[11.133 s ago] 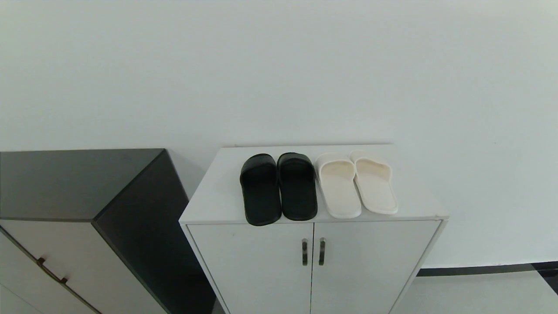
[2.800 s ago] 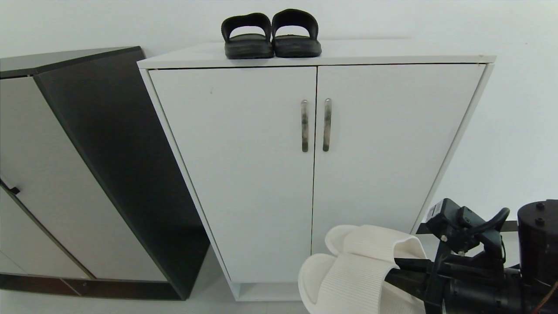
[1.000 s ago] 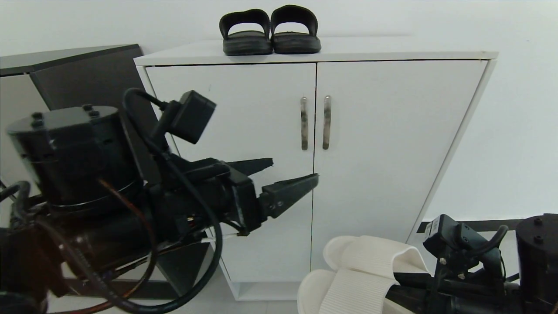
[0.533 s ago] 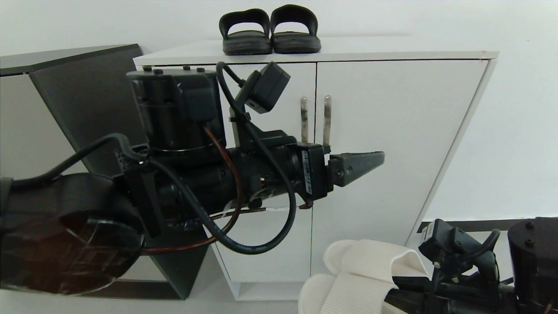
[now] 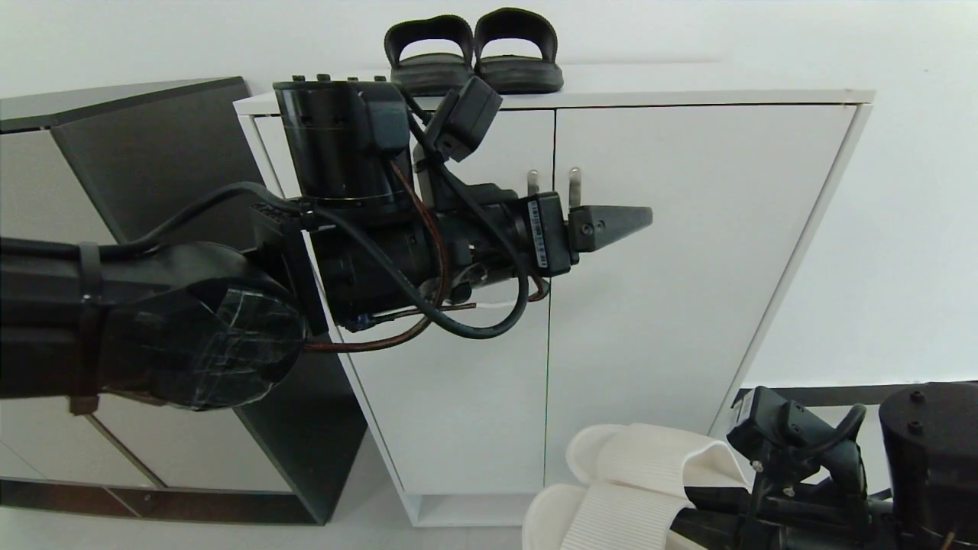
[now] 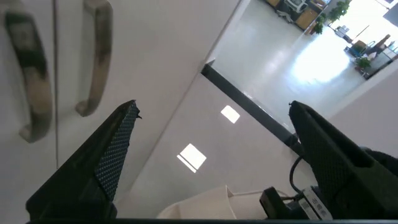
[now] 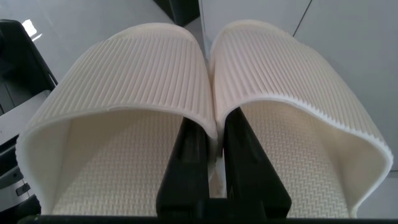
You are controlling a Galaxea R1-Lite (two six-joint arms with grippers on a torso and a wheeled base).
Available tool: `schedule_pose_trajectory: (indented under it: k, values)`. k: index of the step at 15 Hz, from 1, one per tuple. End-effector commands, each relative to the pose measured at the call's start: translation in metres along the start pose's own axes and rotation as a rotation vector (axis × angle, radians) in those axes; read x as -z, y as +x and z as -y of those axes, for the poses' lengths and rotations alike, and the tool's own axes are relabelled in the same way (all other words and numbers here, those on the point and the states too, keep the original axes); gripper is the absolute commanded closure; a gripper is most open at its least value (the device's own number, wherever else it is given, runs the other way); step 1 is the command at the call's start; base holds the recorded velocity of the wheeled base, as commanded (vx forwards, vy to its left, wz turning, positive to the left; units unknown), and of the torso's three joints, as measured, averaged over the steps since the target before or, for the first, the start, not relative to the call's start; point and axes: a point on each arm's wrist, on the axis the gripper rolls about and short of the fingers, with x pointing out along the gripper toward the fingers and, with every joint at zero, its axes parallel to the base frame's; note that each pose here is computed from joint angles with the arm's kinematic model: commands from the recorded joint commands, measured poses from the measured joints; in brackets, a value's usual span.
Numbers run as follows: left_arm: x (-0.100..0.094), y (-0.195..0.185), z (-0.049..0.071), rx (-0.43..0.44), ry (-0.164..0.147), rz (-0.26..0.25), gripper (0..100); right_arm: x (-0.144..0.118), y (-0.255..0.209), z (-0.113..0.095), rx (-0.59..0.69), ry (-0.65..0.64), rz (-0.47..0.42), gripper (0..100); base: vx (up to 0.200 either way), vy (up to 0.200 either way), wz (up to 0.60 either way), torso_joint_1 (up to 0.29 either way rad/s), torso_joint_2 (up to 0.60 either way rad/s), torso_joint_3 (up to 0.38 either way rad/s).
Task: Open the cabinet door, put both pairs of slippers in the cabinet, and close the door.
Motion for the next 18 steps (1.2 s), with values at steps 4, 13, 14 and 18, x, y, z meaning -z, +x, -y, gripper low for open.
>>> schedule_pose_trajectory:
  k: [4, 13, 14, 18]
  values:
    - [-0.001, 0.008, -0.004, -0.074, 0.056, 0.027, 0, 0.002, 0.005, 0.0, -0.001, 0.002, -0.019, 100, 0.0, 0.0, 0.0, 0.0, 0.0, 0.0]
    - [0.003, 0.042, -0.019, -0.136, 0.055, 0.05, 0, 0.003, 0.005, 0.0, -0.001, 0.002, -0.02, 100, 0.0, 0.0, 0.0, 0.0, 0.0, 0.0]
    - [0.004, 0.044, -0.021, -0.138, 0.054, 0.049, 0, 0.002, 0.005, 0.0, -0.001, 0.002, -0.019, 100, 0.0, 0.0, 0.0, 0.0, 0.0, 0.0]
    - [0.0, 0.046, -0.02, -0.132, 0.052, 0.062, 100, 0.003, 0.005, 0.0, -0.003, 0.002, -0.022, 100, 0.0, 0.0, 0.0, 0.0, 0.0, 0.0]
